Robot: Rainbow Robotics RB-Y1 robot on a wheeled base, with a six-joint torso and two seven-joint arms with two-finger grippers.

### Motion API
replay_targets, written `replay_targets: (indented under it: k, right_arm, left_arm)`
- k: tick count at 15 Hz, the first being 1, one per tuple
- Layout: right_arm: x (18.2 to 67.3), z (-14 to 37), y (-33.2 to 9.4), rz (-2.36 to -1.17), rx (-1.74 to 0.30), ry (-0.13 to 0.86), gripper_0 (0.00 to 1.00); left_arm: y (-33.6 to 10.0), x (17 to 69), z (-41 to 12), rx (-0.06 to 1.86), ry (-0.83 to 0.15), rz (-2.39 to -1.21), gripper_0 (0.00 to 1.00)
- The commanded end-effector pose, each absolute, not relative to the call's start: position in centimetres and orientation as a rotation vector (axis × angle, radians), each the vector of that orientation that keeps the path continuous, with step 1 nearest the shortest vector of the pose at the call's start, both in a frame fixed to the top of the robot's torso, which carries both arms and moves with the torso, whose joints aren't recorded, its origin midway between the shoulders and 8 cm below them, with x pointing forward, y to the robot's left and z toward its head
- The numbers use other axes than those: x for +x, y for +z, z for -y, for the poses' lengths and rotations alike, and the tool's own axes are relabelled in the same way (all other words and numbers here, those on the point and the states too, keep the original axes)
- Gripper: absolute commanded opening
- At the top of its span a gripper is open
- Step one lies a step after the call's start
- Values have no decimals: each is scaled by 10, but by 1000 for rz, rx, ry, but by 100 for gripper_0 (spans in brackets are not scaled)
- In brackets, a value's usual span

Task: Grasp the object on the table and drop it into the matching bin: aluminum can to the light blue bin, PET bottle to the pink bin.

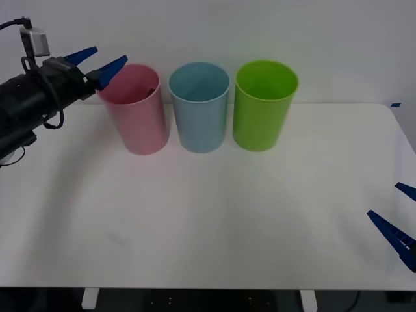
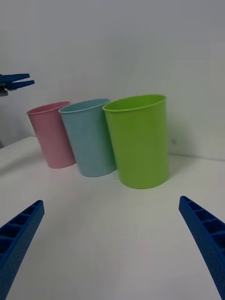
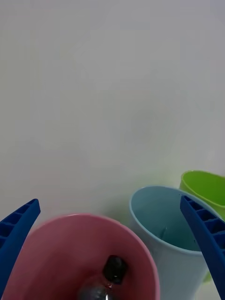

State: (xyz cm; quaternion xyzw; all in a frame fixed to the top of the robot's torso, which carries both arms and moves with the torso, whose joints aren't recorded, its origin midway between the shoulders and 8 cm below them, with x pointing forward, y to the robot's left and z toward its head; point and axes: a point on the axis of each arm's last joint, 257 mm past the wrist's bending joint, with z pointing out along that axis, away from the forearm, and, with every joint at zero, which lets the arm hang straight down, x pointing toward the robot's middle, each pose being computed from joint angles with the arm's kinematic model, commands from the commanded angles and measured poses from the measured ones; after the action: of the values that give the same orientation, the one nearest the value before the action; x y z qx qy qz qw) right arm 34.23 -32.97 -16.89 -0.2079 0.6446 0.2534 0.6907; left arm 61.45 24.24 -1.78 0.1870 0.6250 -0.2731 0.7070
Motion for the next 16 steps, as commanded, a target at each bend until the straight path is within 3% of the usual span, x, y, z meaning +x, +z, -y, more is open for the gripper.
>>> replay_targets:
  k: [1, 6, 16]
  right_arm:
    - [342, 330, -169, -1441, -465, 567, 100]
    - [342, 330, -169, -1441, -465, 567, 100]
    - [342, 330, -169, -1441, -465, 567, 100]
  left_arm:
    - [-31, 588, -254, 406, -637, -1378, 100]
    - [-65, 531, -287, 441, -657, -1396, 100]
    - [-156, 419, -349, 623, -506, -1448, 100]
